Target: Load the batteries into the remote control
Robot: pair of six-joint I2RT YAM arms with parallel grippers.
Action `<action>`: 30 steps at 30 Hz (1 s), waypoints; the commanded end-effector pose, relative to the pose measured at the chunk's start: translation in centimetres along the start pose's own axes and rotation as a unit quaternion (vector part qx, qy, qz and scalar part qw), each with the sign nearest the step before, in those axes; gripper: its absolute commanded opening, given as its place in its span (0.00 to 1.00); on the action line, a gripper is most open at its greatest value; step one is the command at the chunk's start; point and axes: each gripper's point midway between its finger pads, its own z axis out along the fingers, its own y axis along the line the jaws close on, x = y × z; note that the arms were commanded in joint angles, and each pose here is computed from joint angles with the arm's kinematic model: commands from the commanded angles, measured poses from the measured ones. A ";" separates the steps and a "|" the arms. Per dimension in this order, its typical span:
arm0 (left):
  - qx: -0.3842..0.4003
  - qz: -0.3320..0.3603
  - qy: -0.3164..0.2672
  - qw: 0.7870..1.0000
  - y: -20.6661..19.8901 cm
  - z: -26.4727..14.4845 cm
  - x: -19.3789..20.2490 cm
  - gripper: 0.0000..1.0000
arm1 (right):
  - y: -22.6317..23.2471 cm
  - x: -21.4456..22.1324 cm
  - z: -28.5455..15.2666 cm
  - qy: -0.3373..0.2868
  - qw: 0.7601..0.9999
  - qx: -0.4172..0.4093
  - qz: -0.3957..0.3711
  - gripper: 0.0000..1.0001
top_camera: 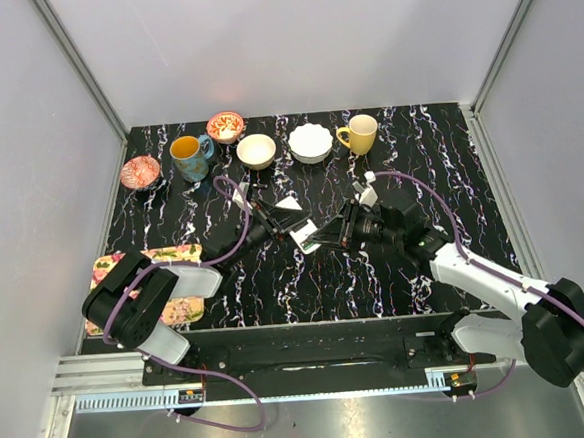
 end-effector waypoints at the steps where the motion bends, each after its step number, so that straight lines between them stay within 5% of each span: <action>1: 0.193 0.092 0.000 0.977 -9.1 -1.8 1.1 0.00 | 2.2 -0.5 -0.6 -0.008 1.000 -0.018 -0.018 0.22; 4: 0.180 0.093 -0.002 0.979 -8.4 -1.7 1.1 0.00 | 3.2 -1.0 -1.0 -0.019 0.999 -0.027 -0.017 0.44; 8: 0.173 0.097 -0.003 0.980 -7.9 -1.7 1.1 0.00 | 4.0 -1.5 -1.5 -0.031 0.999 -0.034 -0.018 0.55; 22: 0.159 0.118 -0.017 0.980 -8.1 -1.6 0.7 0.00 | 0.9 -0.9 -1.5 -0.021 0.999 0.014 -0.021 0.42; 30: 0.154 0.119 -0.021 0.981 -7.9 -1.7 0.3 0.00 | 1.6 -1.9 -2.6 -0.045 0.998 0.019 -0.037 0.62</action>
